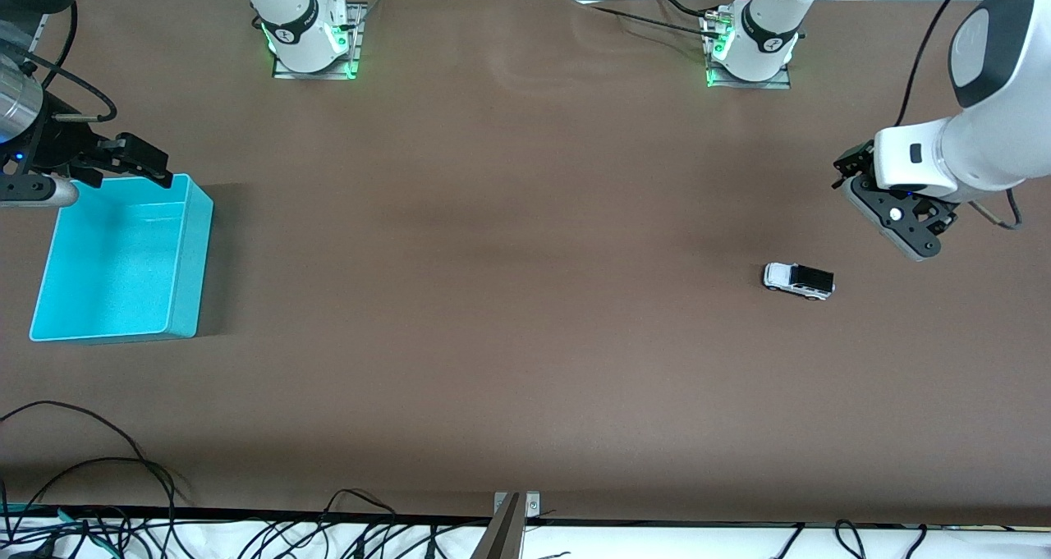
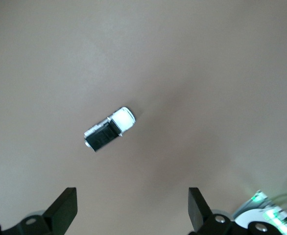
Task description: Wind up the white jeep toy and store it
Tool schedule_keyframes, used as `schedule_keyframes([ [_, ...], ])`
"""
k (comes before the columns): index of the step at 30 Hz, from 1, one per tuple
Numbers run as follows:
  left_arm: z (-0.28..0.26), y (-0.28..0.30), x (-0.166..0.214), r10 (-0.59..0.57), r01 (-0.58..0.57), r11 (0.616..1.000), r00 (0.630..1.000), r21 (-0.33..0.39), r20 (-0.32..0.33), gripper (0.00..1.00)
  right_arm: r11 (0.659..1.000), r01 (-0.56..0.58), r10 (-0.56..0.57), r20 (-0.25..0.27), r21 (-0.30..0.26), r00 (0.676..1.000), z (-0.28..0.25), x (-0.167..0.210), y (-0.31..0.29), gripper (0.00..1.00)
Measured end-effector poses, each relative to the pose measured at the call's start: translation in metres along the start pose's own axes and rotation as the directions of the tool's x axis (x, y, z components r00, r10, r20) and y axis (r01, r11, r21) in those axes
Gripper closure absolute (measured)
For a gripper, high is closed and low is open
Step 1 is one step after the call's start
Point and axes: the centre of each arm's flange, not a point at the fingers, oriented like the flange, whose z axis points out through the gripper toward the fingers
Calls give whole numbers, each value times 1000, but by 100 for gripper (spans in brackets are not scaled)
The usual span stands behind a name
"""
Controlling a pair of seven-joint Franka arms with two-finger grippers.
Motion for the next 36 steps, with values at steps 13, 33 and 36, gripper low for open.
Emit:
schedule_keyframes([
  [13, 46, -38, -2, 338, -339, 941, 941, 8, 11, 0, 1000, 0, 0, 0, 0, 1000, 0, 0, 0, 0],
  [33, 195, -71, -5, 705, -705, 708, 709, 48, 16, 0, 1000, 0, 0, 0, 0, 1000, 0, 0, 0, 0],
  [36, 221, -70, -1, 740, -738, 670, 673, 76, 16, 0, 1000, 1, -1, 0, 0, 1000, 0, 0, 0, 0],
])
